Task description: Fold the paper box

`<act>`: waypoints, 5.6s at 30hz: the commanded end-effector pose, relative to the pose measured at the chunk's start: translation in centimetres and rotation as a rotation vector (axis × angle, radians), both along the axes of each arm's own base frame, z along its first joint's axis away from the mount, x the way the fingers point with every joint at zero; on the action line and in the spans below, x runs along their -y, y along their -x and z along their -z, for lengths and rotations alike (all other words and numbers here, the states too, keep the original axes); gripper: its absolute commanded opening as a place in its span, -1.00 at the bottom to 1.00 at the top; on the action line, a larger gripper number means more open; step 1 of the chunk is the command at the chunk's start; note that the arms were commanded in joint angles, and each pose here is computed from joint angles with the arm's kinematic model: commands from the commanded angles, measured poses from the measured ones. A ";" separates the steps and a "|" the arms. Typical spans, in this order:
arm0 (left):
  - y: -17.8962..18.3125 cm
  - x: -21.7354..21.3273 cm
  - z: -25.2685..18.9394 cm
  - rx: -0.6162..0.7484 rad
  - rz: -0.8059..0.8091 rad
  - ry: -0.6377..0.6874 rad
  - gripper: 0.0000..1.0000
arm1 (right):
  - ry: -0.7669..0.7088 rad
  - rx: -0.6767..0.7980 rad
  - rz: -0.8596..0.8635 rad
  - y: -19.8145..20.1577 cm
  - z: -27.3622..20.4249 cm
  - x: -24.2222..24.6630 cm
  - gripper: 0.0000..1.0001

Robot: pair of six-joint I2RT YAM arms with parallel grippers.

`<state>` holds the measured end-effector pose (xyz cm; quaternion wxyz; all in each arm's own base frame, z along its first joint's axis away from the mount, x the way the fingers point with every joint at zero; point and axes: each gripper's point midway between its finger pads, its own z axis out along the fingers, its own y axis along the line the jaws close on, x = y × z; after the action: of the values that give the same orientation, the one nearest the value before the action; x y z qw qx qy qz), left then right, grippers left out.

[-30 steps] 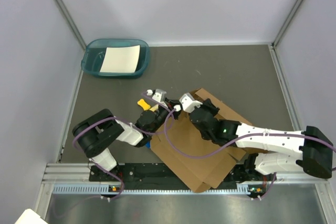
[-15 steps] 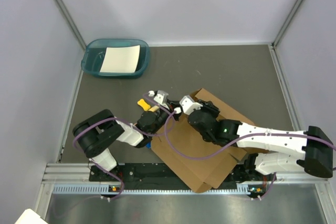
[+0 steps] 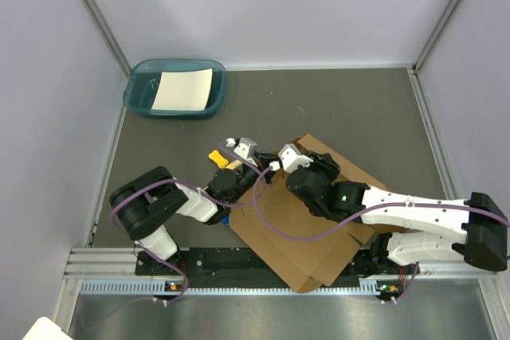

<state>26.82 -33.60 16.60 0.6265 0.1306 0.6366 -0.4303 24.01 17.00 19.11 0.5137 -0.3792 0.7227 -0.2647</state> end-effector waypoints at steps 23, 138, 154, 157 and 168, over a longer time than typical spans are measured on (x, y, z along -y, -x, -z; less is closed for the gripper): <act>3.4 1.4 -4.5 0.061 0.175 0.091 -1.00 | 0.022 -0.046 0.032 -0.1 2.2 0.5 -1.00; -3.3 -3.9 -2.2 0.032 0.185 0.109 -0.34 | 0.292 -0.080 -0.148 3.6 5.3 -3.0 -1.00; -1.1 -1.5 -5.4 -0.028 0.388 0.270 -0.27 | 0.288 -0.104 -0.152 3.7 6.1 -3.4 -1.00; -2.0 -2.9 -5.3 -0.009 0.284 0.262 -0.22 | 0.286 -0.099 -0.150 3.7 5.9 -3.4 -1.00; -1.5 -6.8 -3.4 0.042 0.069 0.102 -0.04 | 0.263 -0.097 -0.151 3.7 5.6 -3.4 -1.00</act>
<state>28.68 -28.49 15.96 0.5370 0.1139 0.6652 -0.5061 21.82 17.65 18.33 0.4682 -0.4571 0.6296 -0.4189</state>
